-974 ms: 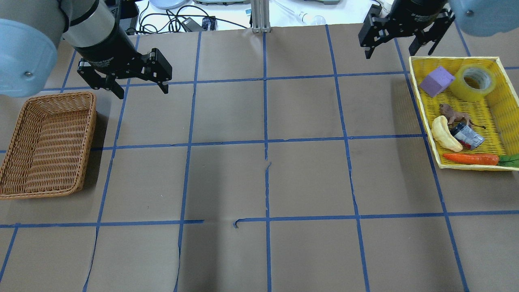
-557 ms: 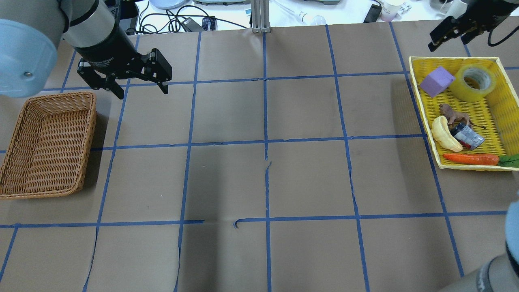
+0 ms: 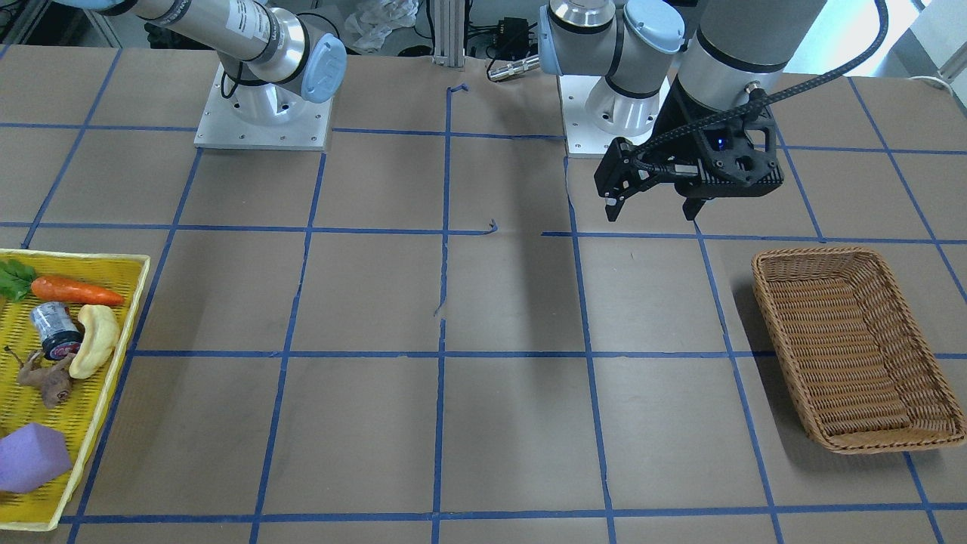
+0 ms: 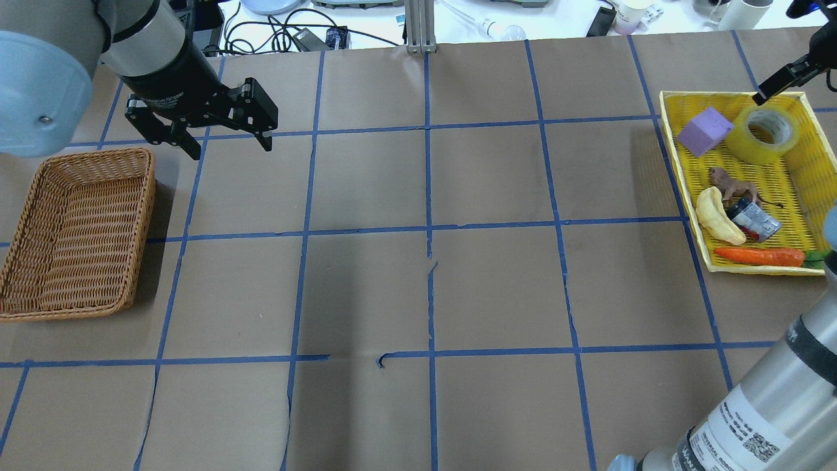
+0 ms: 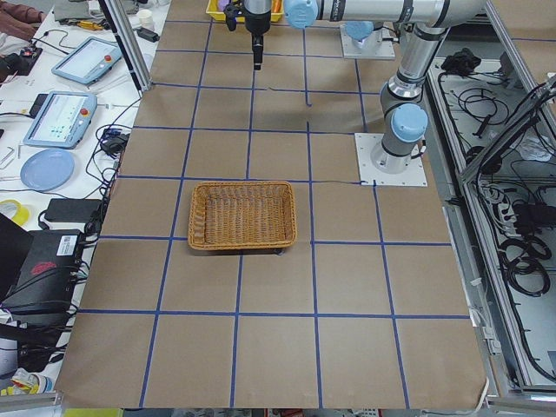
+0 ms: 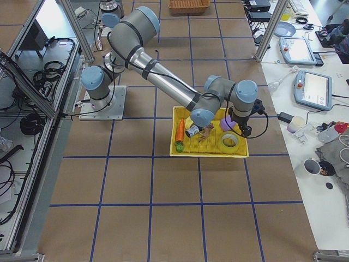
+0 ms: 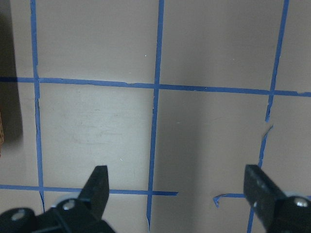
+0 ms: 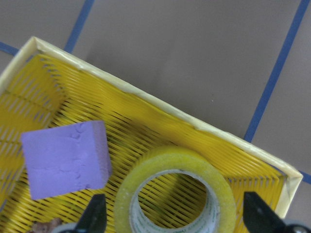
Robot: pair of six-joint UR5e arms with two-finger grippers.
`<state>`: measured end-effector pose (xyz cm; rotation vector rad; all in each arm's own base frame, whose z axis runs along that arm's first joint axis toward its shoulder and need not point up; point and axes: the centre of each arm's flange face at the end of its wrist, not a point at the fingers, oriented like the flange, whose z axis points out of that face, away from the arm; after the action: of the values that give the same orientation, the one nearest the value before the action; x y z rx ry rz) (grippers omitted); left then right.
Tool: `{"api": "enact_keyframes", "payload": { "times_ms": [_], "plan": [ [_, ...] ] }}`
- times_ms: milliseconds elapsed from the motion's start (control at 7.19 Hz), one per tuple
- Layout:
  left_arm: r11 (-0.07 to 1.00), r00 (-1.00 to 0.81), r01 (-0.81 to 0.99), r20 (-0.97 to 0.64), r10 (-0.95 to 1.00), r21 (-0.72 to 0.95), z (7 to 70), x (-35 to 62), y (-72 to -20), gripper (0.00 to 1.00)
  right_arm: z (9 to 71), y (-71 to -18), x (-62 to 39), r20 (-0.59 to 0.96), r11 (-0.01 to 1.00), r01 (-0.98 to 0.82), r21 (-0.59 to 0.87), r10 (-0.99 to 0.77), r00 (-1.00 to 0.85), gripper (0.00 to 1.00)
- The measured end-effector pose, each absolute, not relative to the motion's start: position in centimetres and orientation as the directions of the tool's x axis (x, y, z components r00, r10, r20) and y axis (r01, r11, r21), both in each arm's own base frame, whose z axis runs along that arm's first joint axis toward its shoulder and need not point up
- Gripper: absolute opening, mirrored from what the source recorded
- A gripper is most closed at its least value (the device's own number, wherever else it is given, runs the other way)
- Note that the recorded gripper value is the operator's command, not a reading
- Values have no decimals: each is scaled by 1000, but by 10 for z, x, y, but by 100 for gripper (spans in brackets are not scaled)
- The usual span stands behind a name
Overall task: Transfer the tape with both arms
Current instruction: 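Move the right gripper over the tape roll in the yellow tray, then grasp the tape roll with the right gripper and carry it to table center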
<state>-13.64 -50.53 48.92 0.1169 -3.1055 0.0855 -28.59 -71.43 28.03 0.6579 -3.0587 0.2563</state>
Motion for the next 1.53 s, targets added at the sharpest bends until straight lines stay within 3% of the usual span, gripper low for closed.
{"api": "enact_keyframes", "payload": {
  "times_ms": [278,417,557,1113,1530],
  "plan": [
    [996,-997,-76,34,-74,-54,489,-136,-505,100,246,-716,-306,50,904,-412,-111,-409,-911,96],
    [996,-997,-75,34,-73,-55,489,-136,-505,100,236,-715,-319,60,904,-413,-112,-409,-911,50],
    [996,-997,-75,34,-73,-55,489,-136,-505,100,231,-714,-326,69,899,-421,-118,-416,-907,23],
    [996,-997,-74,33,-73,-55,489,-136,-505,100,229,-714,-329,83,885,-448,-131,-440,-894,0],
    [996,-997,-74,33,-73,-55,489,-136,-505,100,280,-708,-322,118,876,-459,-149,-445,-888,0]
  ]
}}
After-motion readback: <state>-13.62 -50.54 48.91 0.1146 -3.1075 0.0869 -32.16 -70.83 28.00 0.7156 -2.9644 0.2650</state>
